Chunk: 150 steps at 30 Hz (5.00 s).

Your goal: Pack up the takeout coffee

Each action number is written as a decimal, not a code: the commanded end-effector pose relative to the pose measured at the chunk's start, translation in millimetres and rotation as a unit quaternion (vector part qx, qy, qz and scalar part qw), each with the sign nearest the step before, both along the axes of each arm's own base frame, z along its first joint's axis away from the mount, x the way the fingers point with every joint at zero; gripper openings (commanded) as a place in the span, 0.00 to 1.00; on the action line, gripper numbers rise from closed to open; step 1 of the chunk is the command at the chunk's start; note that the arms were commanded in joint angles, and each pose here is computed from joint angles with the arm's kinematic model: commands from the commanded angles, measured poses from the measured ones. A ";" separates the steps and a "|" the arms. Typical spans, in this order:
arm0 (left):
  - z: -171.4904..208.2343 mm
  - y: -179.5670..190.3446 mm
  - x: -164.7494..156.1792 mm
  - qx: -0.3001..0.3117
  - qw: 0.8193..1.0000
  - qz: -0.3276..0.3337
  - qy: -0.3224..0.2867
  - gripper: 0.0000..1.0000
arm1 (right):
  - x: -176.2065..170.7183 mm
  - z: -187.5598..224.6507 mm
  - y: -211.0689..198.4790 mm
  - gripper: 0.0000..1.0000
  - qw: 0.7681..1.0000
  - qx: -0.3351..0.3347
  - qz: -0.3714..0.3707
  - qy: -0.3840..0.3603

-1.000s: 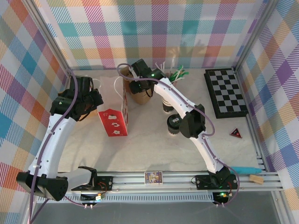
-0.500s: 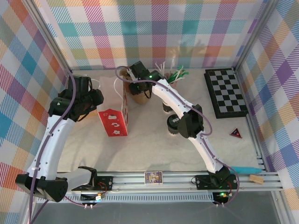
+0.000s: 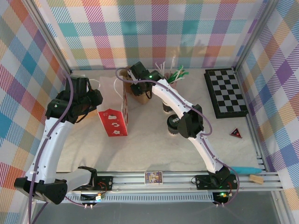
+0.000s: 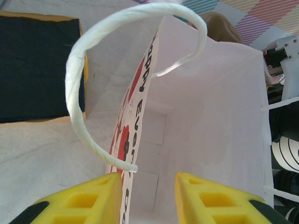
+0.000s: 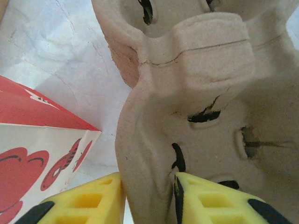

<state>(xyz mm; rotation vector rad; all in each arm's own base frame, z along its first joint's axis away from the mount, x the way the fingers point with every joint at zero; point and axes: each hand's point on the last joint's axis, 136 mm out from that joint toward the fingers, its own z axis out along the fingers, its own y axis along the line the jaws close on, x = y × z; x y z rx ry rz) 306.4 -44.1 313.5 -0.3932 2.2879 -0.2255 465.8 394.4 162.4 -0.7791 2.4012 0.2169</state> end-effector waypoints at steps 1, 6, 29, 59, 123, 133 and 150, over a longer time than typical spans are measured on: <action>13.9 6.8 -6.5 0.004 1.000 0.003 -0.015 0.35 | -9.0 0.2 -9.3 0.29 1.000 -0.021 -0.007 0.009; 16.2 7.6 -9.0 0.003 1.000 0.003 -0.019 0.35 | -18.8 7.5 -19.3 0.25 0.999 -0.028 -0.036 0.014; 21.4 9.6 -19.3 -0.004 0.999 0.004 -0.033 0.35 | -101.2 15.6 -25.5 0.27 0.977 -0.052 -0.195 0.066; 18.3 7.7 -29.4 -0.006 1.000 -0.007 -0.030 0.35 | -95.5 75.4 -16.0 0.67 0.934 -0.028 0.353 -0.051; 4.3 6.1 -20.7 -0.004 1.000 -0.008 -0.018 0.36 | -38.2 -28.2 -39.1 0.56 0.925 -0.177 0.337 -0.005; 5.1 6.3 -23.3 -0.005 1.000 -0.009 -0.021 0.36 | -43.0 -25.2 -56.7 0.52 0.947 -0.203 0.249 0.024; 7.9 6.9 -24.2 -0.005 1.000 -0.008 -0.025 0.36 | -37.5 0.5 -44.2 0.62 0.942 -0.219 0.251 -0.038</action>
